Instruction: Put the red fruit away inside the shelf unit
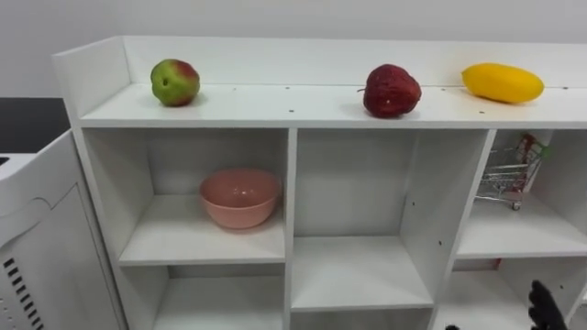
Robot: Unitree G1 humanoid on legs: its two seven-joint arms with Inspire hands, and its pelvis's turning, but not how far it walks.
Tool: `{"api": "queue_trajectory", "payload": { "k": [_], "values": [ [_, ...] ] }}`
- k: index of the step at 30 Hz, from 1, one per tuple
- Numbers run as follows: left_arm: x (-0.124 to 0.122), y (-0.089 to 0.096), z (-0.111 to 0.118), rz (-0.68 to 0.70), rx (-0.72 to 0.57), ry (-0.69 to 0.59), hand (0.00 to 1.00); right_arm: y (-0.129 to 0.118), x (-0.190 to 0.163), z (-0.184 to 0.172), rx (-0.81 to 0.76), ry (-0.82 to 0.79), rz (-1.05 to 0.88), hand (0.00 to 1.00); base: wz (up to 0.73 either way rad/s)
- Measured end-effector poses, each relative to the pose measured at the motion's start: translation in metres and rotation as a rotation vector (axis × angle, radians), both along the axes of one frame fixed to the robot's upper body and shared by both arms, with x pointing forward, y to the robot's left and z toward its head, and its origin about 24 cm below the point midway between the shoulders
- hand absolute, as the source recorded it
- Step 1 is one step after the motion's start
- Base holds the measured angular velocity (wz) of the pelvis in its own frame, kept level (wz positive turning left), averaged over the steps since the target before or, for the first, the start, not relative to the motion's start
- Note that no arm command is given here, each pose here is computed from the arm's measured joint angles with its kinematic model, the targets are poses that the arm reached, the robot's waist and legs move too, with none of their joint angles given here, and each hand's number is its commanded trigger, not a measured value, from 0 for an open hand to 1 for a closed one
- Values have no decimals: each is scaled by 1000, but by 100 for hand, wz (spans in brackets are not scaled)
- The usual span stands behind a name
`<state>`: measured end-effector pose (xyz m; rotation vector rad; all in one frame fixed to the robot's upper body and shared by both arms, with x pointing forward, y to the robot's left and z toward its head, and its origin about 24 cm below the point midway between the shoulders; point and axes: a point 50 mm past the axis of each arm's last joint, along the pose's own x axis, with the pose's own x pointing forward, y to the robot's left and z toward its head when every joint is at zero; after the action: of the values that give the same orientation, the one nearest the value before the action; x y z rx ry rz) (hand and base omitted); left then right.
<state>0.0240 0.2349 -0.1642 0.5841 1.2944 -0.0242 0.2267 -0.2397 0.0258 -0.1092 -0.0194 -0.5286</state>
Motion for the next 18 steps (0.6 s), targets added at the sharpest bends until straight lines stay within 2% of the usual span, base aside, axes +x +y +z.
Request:
{"api": "queue_trajectory", "payload": {
  "k": [12,18],
  "values": [
    [1,2,0,-5,-7,-4,0,6,20,70,-42,-315,9,0,0],
    [2,2,1,-9,-15,-2,0,10,31,118,-73,-522,21,0,3]
  ]
}}
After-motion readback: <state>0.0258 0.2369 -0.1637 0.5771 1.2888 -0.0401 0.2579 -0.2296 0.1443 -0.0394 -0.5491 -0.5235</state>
